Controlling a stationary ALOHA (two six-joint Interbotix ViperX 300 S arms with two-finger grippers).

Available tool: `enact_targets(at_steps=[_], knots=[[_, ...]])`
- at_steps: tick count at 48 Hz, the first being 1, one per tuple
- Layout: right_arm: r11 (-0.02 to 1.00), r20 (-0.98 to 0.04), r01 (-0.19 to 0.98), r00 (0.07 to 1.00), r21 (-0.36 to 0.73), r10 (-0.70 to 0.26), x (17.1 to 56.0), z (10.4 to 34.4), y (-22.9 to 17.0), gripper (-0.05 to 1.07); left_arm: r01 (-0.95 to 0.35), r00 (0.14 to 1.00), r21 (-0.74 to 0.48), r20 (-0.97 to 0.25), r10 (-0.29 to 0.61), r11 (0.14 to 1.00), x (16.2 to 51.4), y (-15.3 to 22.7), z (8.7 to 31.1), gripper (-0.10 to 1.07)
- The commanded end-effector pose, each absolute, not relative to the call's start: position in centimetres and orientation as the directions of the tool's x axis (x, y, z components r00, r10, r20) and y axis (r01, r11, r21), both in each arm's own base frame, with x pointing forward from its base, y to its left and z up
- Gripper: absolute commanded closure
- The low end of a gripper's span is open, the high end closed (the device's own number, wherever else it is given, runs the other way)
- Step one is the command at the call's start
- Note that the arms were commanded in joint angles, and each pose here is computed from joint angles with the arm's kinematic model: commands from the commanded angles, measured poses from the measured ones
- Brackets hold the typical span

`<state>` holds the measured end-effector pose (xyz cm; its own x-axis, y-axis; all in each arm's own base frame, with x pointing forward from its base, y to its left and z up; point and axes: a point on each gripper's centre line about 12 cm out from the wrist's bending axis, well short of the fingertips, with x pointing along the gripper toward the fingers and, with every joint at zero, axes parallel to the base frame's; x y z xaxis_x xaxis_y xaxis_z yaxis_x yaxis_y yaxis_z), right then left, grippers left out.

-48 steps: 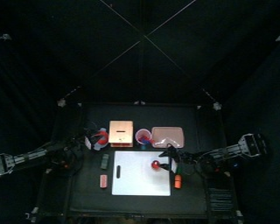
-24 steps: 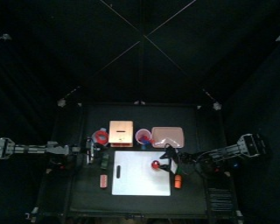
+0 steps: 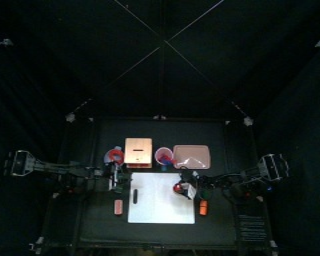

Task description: Put cookie cutter onto plate

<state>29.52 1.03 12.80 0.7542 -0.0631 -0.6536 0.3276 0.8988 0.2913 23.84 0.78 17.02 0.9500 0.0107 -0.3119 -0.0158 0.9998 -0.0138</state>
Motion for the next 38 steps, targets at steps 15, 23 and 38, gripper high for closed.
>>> enact_targets(at_steps=[15,23,38], knots=[[0.898,-0.629,0.321,0.775,0.300,-0.067,30.3,13.9,0.7,0.39,0.004,0.922,-0.017,-0.387,-0.010,1.000,28.1,0.5,15.0,0.20],[0.907,-0.605,0.299,0.794,0.297,-0.064,30.3,14.9,0.5,0.48,0.005,0.926,-0.018,-0.377,-0.012,1.000,28.4,0.5,15.0,0.20],[0.906,-0.514,0.293,0.852,0.304,-0.103,29.3,18.5,-1.5,0.49,0.004,0.925,-0.019,-0.381,-0.011,1.000,28.2,0.5,14.8,0.20]])
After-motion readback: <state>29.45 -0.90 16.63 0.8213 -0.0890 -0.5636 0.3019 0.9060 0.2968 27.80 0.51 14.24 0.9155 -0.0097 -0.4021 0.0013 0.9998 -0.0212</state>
